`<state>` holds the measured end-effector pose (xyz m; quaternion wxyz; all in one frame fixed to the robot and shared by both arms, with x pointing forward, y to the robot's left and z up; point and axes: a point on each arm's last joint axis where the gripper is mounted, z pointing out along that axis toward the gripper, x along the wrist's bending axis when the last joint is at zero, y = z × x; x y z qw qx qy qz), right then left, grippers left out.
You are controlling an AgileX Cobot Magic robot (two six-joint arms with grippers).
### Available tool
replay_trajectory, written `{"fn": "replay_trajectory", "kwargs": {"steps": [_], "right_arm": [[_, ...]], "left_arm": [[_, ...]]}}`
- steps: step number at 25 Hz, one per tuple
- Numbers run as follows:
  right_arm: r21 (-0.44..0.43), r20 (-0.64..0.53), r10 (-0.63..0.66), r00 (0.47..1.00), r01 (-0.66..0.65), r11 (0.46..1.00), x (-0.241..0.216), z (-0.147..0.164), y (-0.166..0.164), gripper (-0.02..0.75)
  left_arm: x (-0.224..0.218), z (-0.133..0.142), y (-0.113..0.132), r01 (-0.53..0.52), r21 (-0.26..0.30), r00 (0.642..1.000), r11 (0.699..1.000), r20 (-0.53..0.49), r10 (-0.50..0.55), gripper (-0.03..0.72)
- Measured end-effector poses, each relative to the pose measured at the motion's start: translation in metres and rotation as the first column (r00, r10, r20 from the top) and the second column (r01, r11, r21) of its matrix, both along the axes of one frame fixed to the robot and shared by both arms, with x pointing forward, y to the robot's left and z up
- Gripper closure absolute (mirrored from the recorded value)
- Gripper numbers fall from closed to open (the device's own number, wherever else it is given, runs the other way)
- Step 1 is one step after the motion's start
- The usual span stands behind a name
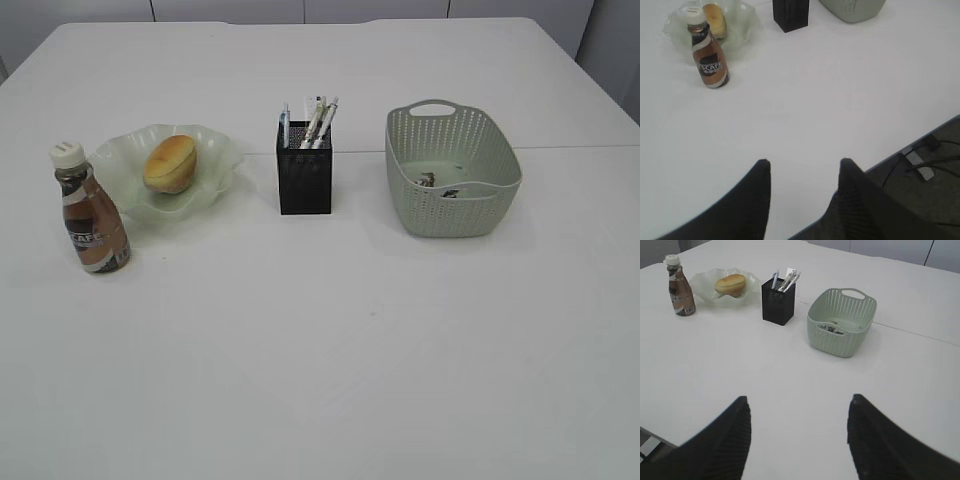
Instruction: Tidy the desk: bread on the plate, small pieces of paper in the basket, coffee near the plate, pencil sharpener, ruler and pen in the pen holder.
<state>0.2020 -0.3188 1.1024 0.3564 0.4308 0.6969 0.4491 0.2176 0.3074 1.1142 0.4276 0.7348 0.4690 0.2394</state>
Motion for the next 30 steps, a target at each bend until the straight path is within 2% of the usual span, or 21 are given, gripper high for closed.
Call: {"fn": "replay_trajectory", "kwargs": {"steps": [6,14,18,21,26,30], "right_arm": [[-0.012,-0.110,0.030,0.993,-0.032,0.999,0.006,-0.025,0.007,0.258],[-0.016,-0.161,0.043,0.986,-0.046,0.999,0.019,-0.046,0.014,0.257],[-0.013,-0.176,0.053,0.983,-0.056,0.998,0.023,-0.053,0.017,0.258],[-0.024,-0.185,0.054,0.981,-0.060,0.998,0.025,-0.056,0.017,0.258],[-0.038,-0.195,0.047,0.980,-0.056,0.998,0.026,-0.059,0.017,0.258],[-0.041,-0.194,0.044,0.980,-0.053,0.998,0.026,-0.059,0.017,0.258]], "left_arm": [[-0.010,-0.032,0.006,-0.008,0.000,1.000,1.000,0.026,0.008,0.365],[0.002,-0.058,0.004,-0.008,0.097,0.999,0.995,-0.035,0.011,0.366],[0.005,-0.062,0.004,-0.017,0.115,0.999,0.993,-0.034,0.021,0.371],[0.008,-0.061,0.003,-0.022,0.104,1.000,0.994,-0.003,0.023,0.372],[0.014,-0.065,-0.005,0.003,0.035,1.000,0.999,0.020,-0.004,0.376],[0.014,-0.064,-0.005,0.011,0.027,1.000,1.000,0.023,-0.012,0.377]]}}
